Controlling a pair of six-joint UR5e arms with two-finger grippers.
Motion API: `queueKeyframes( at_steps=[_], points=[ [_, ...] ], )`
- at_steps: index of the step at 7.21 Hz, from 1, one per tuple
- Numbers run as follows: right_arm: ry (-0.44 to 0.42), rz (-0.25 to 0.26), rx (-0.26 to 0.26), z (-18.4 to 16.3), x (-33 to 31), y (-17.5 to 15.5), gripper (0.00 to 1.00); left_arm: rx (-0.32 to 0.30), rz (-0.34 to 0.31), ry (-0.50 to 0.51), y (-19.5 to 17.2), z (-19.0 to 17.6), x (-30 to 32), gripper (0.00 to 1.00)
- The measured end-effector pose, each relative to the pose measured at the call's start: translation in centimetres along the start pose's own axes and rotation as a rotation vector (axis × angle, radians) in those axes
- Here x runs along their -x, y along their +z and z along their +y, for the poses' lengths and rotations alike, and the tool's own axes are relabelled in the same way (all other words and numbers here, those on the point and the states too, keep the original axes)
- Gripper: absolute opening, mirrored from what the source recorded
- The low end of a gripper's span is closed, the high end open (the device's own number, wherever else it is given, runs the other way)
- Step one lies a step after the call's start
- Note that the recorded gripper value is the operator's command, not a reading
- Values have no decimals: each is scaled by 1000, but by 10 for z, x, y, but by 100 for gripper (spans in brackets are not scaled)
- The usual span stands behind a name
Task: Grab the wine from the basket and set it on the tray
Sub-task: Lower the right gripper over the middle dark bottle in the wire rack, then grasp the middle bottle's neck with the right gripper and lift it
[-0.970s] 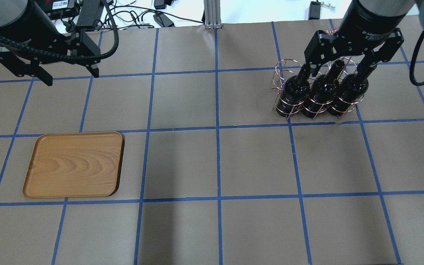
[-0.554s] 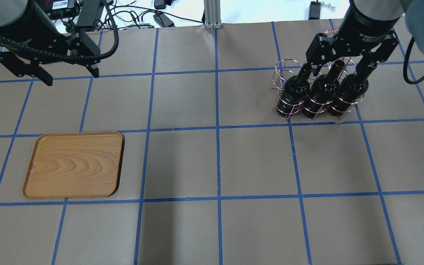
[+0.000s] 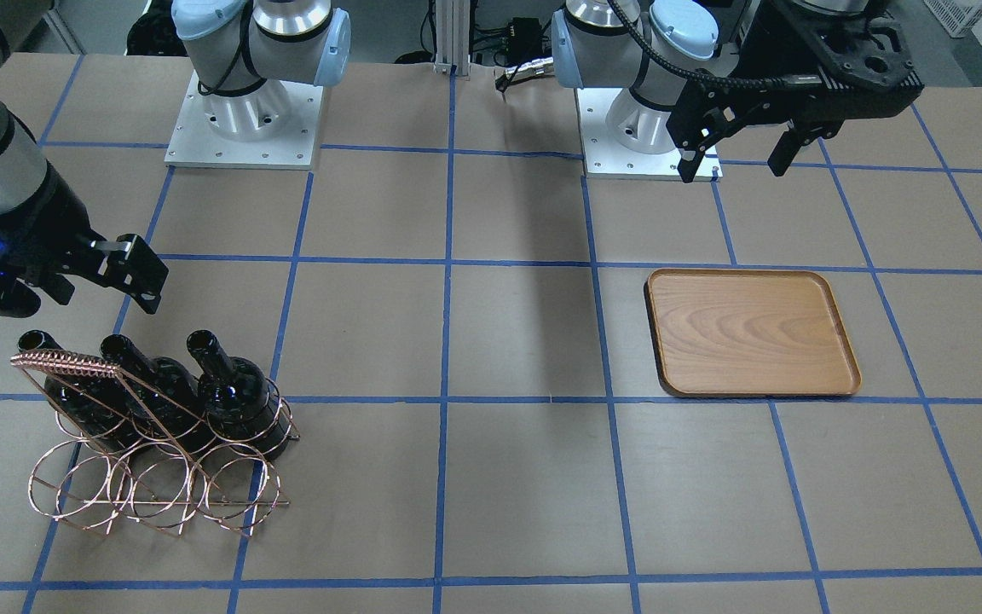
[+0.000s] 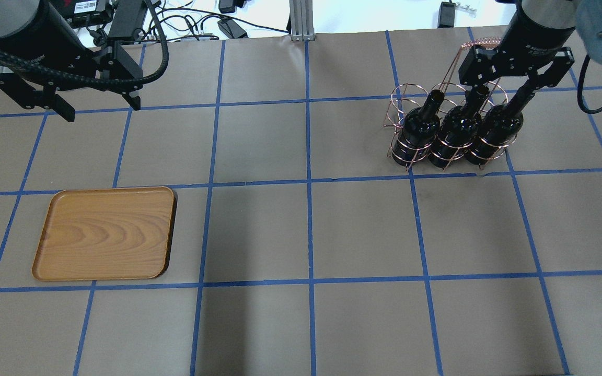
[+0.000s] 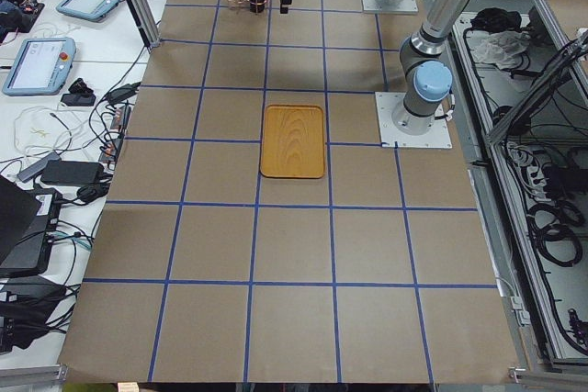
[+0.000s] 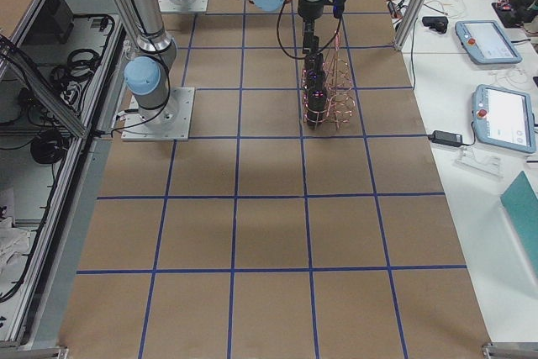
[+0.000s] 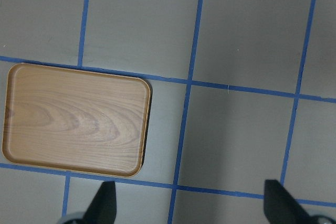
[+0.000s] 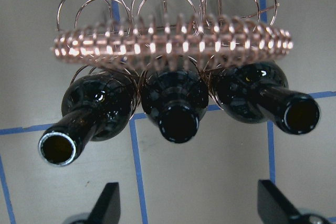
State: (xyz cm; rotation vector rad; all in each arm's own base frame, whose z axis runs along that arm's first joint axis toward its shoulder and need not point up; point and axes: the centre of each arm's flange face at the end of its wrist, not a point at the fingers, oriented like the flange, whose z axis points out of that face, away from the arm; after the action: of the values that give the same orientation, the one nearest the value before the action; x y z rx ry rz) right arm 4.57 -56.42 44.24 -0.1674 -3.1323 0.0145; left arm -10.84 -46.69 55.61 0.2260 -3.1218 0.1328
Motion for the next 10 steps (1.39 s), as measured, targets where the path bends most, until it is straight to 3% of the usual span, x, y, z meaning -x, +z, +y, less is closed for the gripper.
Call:
queueKeyframes(
  at_steps=[1,3,5,7,8,10],
  points=[
    [0,0,-12,-11,-1,10,78,0,0,0,0,0,0,100],
    [-10,0,-31,-28,5,31,73,0,0,0,-1,1,0,100],
    [-32,0,-21,-33,15,43,53,0,0,0,-1,1,0,100],
    [-41,4,3,-33,16,51,53,0,0,1,-1,1,0,100],
    [-45,7,19,-31,16,53,47,0,0,1,0,1,0,100],
    [-53,10,36,-30,16,55,10,0,0,1,0,1,0,100]
  ],
)
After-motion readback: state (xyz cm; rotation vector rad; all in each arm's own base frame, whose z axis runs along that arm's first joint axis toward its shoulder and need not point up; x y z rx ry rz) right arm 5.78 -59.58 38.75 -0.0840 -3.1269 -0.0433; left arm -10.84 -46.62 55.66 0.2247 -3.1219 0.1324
